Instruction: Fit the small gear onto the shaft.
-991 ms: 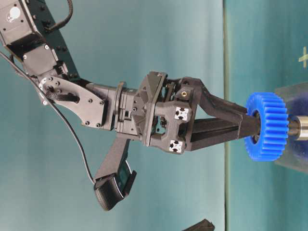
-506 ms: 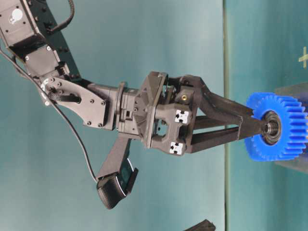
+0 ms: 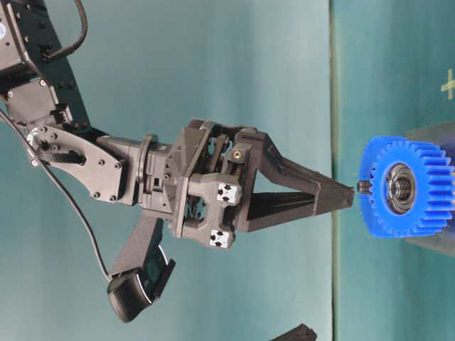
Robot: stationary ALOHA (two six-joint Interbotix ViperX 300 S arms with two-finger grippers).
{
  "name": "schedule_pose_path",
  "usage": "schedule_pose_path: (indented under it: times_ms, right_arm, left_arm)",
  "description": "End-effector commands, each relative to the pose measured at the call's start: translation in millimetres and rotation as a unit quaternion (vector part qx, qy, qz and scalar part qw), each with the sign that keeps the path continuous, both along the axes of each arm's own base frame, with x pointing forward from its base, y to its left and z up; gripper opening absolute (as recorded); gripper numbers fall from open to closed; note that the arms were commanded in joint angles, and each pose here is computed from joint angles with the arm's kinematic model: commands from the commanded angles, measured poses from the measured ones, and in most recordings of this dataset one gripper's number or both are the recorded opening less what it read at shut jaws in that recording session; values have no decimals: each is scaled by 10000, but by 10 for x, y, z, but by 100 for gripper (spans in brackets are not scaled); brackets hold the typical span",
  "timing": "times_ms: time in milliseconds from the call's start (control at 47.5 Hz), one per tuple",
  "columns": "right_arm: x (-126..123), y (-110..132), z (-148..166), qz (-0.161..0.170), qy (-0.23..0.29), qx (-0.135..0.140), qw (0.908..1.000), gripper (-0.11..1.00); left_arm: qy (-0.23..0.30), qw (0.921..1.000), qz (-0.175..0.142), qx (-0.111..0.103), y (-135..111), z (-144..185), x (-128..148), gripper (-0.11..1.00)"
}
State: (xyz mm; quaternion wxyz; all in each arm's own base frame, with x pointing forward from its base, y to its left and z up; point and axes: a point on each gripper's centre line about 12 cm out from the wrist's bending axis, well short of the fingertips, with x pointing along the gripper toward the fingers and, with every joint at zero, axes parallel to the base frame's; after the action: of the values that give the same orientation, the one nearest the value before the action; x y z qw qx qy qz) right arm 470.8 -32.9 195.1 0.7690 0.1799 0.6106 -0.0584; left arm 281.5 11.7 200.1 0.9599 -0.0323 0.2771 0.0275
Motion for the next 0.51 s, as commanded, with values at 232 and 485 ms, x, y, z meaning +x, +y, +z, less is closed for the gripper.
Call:
schedule_pose_path:
  times_ms: [232,485]
  right_arm:
    - [53,20,-39,64,-17,7,10000,0]
    - [-169,-5,-239,-57,374,66,9993,0]
  left_arm:
    - [-299,9996,-7,17,0,69,14,0]
    - [-436,9990,-9,22,-1,86,22,0]
